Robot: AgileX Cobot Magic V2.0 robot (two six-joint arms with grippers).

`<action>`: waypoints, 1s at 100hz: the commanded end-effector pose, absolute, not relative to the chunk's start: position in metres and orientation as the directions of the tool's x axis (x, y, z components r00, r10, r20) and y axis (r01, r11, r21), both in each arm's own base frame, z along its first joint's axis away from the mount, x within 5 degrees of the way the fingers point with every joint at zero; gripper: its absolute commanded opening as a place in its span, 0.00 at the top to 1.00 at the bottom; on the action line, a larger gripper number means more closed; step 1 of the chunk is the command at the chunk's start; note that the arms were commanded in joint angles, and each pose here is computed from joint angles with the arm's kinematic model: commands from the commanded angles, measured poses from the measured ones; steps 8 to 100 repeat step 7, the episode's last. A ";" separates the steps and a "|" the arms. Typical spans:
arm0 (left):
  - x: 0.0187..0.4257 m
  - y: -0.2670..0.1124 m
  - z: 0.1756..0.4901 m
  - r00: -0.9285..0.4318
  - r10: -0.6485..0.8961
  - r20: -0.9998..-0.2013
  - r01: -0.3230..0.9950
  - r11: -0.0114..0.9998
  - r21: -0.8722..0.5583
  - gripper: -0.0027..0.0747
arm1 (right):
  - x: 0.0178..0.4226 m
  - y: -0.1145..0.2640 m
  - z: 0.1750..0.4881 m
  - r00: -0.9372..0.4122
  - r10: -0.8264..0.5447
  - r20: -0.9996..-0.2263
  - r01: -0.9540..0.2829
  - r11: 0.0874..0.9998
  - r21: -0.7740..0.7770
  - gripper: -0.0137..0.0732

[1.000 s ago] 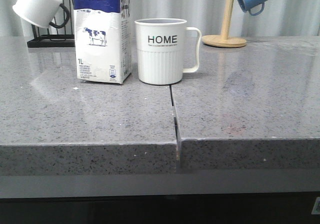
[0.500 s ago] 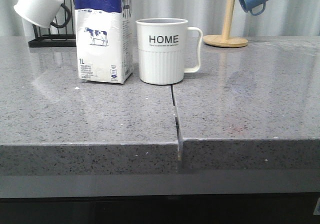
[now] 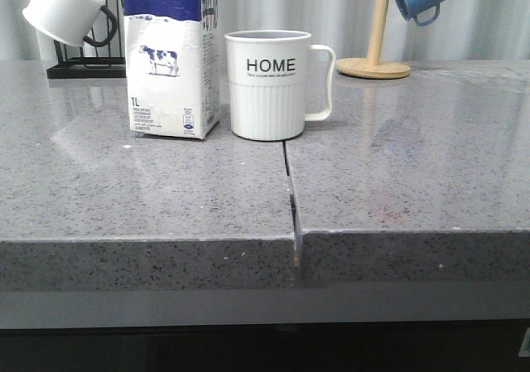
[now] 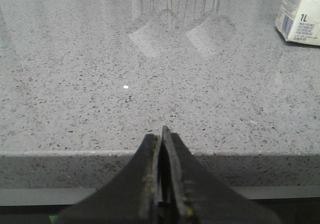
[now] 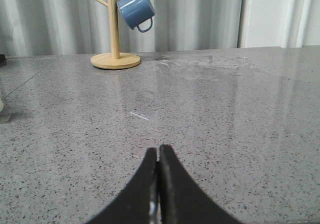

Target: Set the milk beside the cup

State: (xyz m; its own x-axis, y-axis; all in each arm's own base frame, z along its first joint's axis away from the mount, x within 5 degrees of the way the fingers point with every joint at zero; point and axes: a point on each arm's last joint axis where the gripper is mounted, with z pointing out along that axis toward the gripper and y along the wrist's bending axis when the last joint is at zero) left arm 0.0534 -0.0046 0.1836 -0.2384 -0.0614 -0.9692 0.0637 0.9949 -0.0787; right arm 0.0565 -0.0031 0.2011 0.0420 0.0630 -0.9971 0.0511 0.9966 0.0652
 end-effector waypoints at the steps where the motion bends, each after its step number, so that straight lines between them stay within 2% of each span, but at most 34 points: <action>1: 0.053 -0.005 0.175 -0.209 -0.079 -0.975 0.067 0.993 -0.095 0.99 | 0.053 -0.003 0.216 0.162 0.052 -0.985 0.043 0.997 0.060 0.91; 100: 0.053 -0.005 0.175 -0.209 -0.079 -0.975 0.067 0.993 -0.095 0.99 | 0.053 -0.003 0.216 0.162 0.052 -0.985 0.043 0.997 0.060 0.91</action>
